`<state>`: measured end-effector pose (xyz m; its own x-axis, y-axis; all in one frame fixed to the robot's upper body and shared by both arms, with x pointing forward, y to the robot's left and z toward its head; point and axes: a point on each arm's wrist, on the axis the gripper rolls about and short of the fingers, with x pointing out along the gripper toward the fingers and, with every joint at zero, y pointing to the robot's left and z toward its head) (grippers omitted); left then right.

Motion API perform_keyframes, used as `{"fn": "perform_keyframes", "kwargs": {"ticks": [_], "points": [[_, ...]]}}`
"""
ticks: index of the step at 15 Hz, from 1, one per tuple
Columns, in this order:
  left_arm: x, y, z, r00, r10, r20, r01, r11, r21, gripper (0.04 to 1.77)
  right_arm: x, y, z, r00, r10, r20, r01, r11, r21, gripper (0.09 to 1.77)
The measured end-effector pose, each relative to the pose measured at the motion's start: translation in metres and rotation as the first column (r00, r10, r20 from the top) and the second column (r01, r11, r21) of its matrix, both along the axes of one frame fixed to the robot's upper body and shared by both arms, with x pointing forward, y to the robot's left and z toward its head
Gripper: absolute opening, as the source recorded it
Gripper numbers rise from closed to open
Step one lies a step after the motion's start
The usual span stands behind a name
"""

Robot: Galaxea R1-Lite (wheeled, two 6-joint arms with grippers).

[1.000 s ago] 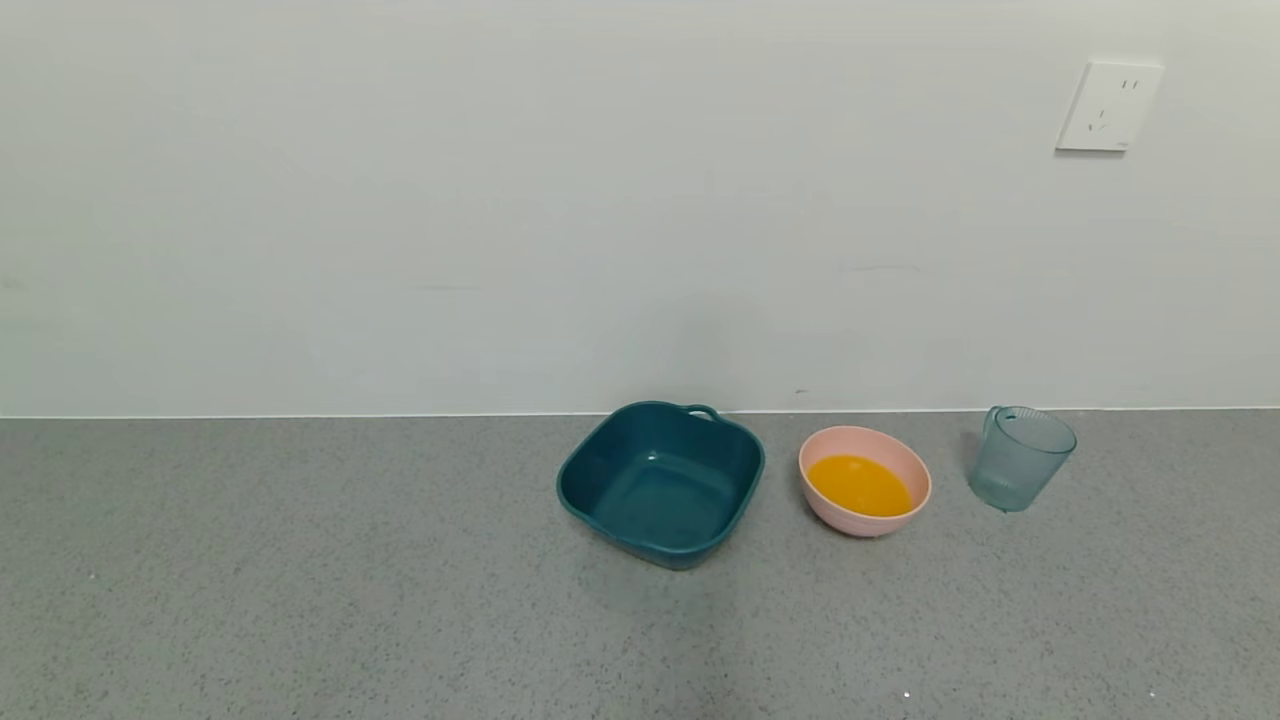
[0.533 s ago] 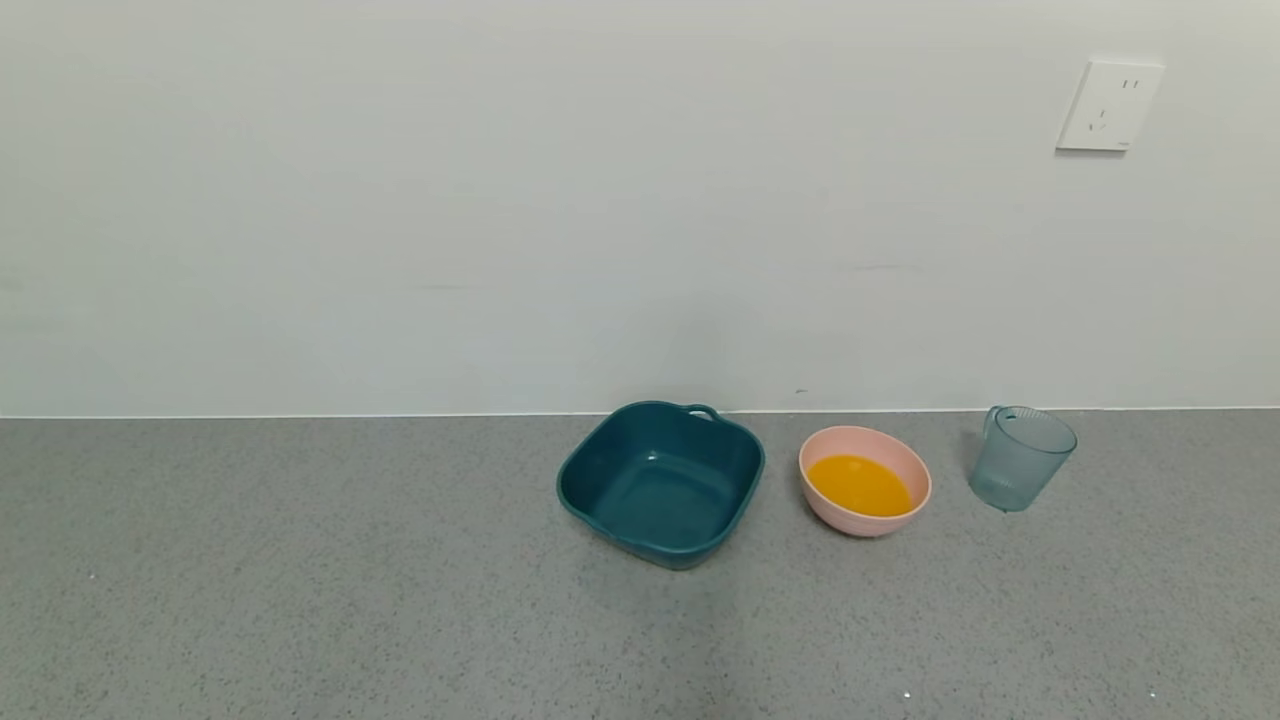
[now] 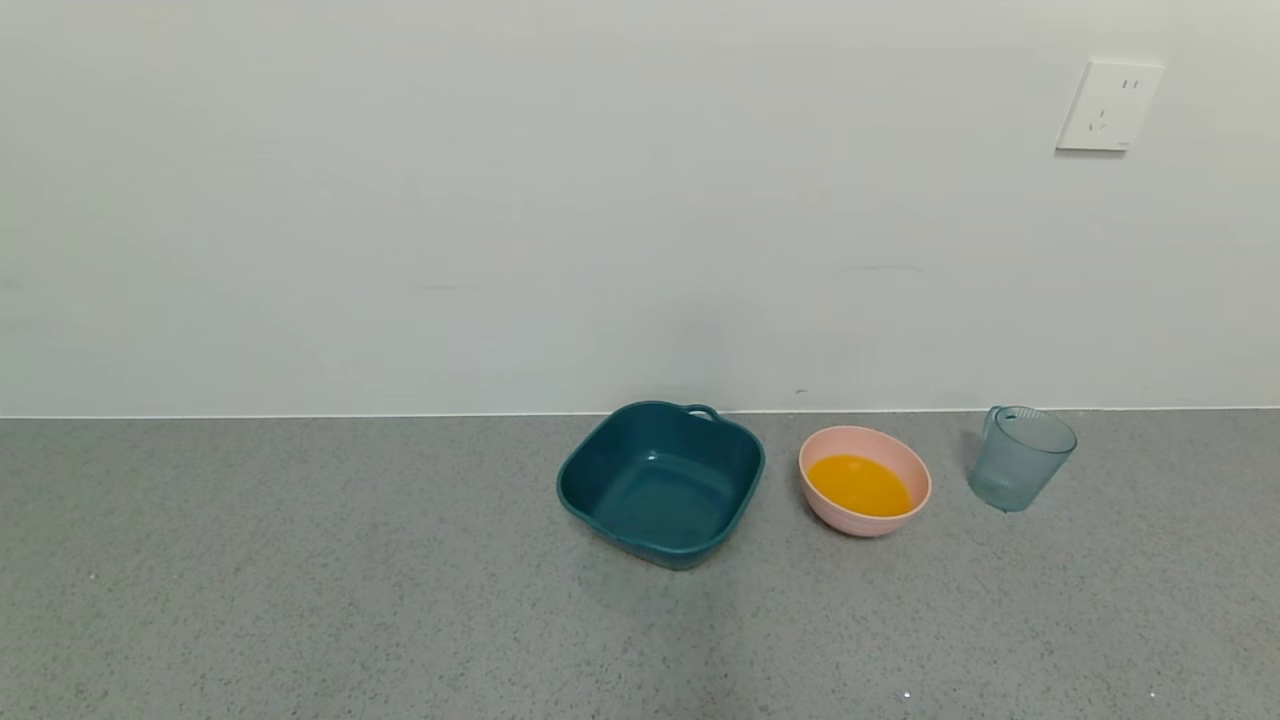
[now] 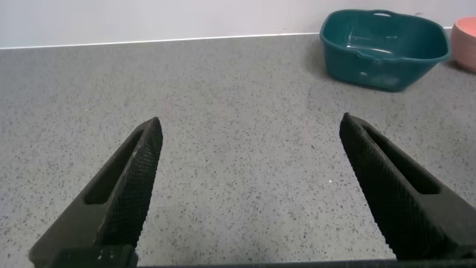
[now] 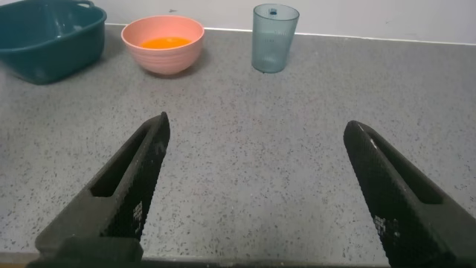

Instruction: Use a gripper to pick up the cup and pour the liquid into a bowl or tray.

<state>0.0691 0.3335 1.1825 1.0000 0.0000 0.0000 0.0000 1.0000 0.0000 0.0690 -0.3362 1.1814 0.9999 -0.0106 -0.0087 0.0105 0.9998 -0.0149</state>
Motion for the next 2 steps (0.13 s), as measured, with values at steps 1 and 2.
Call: {"fn": "perform_keyframes", "kwargs": {"ticks": [1,2], "points": [[0.0,0.0,0.0,1.0,0.0,0.0,0.0,1.0,0.0,1.72,0.0,0.0,0.0,1.0,0.0,0.0,0.0,1.0,-0.002,1.7],[0.0,0.0,0.0,1.0,0.0,0.0,0.0,1.0,0.0,1.72,0.0,0.0,-0.0001,1.0,0.001,-0.001,-0.001,1.0,-0.008,1.7]]}}
